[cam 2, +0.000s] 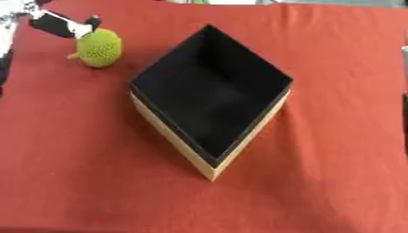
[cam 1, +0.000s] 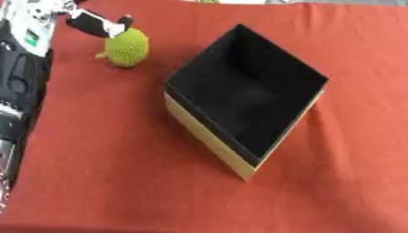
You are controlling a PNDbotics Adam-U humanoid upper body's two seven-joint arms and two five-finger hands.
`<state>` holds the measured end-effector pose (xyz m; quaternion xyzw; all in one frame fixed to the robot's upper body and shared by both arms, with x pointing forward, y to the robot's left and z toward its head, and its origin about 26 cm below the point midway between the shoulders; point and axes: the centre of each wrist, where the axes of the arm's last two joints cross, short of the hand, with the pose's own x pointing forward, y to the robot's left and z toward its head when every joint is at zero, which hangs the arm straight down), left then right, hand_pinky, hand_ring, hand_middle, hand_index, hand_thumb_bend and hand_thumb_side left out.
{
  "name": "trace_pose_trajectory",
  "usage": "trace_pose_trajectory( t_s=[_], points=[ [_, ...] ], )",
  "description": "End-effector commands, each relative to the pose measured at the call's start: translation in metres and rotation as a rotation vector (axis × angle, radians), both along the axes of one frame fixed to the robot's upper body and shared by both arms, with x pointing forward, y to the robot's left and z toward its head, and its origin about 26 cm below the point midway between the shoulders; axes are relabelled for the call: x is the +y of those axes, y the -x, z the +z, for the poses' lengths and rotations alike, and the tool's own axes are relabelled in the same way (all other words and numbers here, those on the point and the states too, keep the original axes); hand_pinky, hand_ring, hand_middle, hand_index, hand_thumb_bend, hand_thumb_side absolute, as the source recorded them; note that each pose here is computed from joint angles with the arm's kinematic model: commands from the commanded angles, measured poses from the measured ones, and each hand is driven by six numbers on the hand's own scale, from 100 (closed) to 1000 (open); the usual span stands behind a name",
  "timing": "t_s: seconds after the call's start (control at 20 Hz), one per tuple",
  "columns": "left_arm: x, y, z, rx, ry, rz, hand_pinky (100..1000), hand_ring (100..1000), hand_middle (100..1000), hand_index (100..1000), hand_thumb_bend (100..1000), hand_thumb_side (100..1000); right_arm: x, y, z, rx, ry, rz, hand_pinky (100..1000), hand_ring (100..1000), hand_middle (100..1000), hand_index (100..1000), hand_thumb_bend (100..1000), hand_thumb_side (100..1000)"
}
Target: Pick up objects on the table and place them in the box.
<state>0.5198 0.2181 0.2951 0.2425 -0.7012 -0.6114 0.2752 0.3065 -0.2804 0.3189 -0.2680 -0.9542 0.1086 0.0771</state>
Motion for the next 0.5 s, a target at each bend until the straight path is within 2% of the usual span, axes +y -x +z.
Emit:
trace_pose_trajectory(
  t_s=[0.05, 0.15, 0.2, 0.35, 0.5],
  points=[
    [0.002, 0.001, 0.014, 0.037, -0.103, -0.038, 997, 1000, 910, 926, 221, 260, -0.001, 0.005, 0.009, -0.031, 0.013, 0.002, 751, 690, 625, 774, 100, 180],
    [0.002, 0.001, 0.017, 0.088, -0.124, -0.044, 1000, 1000, 919, 934, 197, 398, -0.001, 0.005, 0.008, -0.029, 0.012, 0.001, 751, 689, 625, 774, 100, 181],
    [0.003, 0.002, 0.022, 0.11, -0.131, -0.052, 1000, 1000, 926, 940, 211, 497, -0.001, 0.005, 0.008, -0.028, 0.013, 0.001, 751, 689, 625, 774, 100, 180],
    [0.006, 0.007, 0.037, 0.165, -0.159, -0.069, 1000, 1000, 933, 947, 277, 614, 0.0, 0.005, 0.008, -0.024, 0.017, 0.003, 751, 689, 625, 774, 100, 177],
    [0.009, 0.008, 0.041, 0.193, -0.181, -0.069, 1000, 1000, 934, 950, 351, 822, -0.001, 0.005, 0.007, -0.02, 0.019, 0.002, 751, 689, 624, 773, 100, 178]
  ],
)
